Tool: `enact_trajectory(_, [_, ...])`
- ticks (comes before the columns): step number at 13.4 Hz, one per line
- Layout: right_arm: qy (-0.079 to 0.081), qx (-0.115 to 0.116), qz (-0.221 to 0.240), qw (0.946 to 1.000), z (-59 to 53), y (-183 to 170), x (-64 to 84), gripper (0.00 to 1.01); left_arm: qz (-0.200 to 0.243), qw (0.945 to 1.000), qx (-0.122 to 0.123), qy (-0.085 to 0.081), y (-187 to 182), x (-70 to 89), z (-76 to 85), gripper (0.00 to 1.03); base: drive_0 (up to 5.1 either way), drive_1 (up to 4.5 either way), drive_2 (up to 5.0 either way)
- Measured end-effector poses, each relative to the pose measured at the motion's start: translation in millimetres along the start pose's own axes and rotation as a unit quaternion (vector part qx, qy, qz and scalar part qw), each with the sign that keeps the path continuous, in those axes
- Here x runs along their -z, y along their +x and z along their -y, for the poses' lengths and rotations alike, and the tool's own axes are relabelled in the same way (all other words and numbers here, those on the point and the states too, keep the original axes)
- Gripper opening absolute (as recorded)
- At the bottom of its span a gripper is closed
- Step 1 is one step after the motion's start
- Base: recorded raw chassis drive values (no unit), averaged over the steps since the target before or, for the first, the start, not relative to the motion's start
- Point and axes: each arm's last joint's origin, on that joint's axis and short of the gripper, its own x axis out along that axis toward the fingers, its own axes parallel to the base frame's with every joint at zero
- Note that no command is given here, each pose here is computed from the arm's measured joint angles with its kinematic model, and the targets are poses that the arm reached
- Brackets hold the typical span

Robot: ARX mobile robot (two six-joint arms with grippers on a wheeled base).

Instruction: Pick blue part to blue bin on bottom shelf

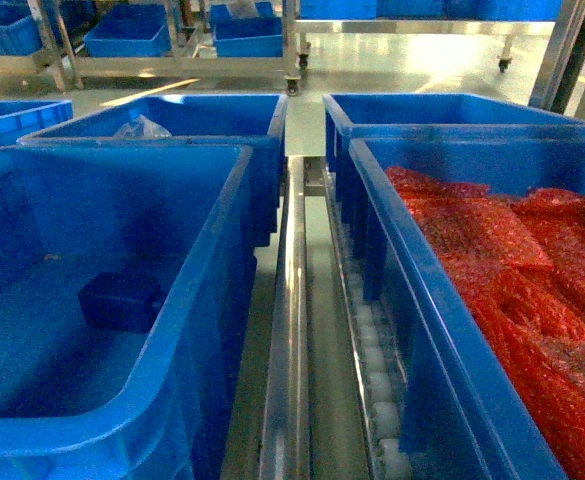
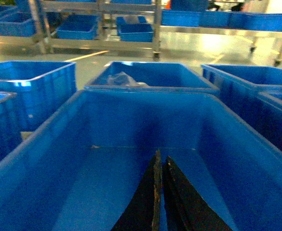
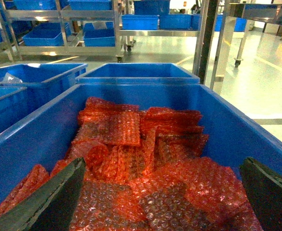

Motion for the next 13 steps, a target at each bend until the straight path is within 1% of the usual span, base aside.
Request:
enact_trajectory(1, [0.0, 0.0, 0.0, 1.0, 0.0, 0.0, -0.1, 0.98, -0.001, 1.0, 0.003, 0.0, -3.2, 2.1, -7.8, 0.02, 0.0, 0.0, 0.0])
enact_trajectory(2, [0.0, 0.0, 0.0, 1.0, 0.0, 0.0, 0.0, 0.98, 0.0, 0.9999, -0.012, -0.001, -6.4, 3.4, -11.5, 0.02, 0.0, 0.0, 0.0])
enact_trajectory(3, [0.0, 0.0, 0.0, 1.0, 0.0, 0.0, 0.0, 0.98, 0.014, 0.9999, 0.001, 0.0, -9.1, 5.6, -10.1, 0.02, 0.0, 0.0, 0.0])
enact_trajectory(4, [0.0, 0.0, 0.0, 1.0, 0.0, 0.0, 0.0, 0.98, 0.002, 1.0, 0.002, 0.0, -10.9, 10.8, -9.8, 0.02, 0.0, 0.0, 0.0])
enact_trajectory(7, [0.0, 0.0, 0.0, 1.0, 0.0, 0.0, 0.0, 0.98, 0.012, 0.9999, 0.001, 0.0, -18.2, 8.4, -9.9, 0.02, 0.0, 0.0, 0.0])
enact_trajectory(13, [0.0, 0.0, 0.0, 1.0, 0.0, 0.0, 0.0, 0.98, 0.009, 1.0, 0.001, 0.0, -27.5, 9.4, -9.9, 0.02, 0.0, 0.0, 0.0])
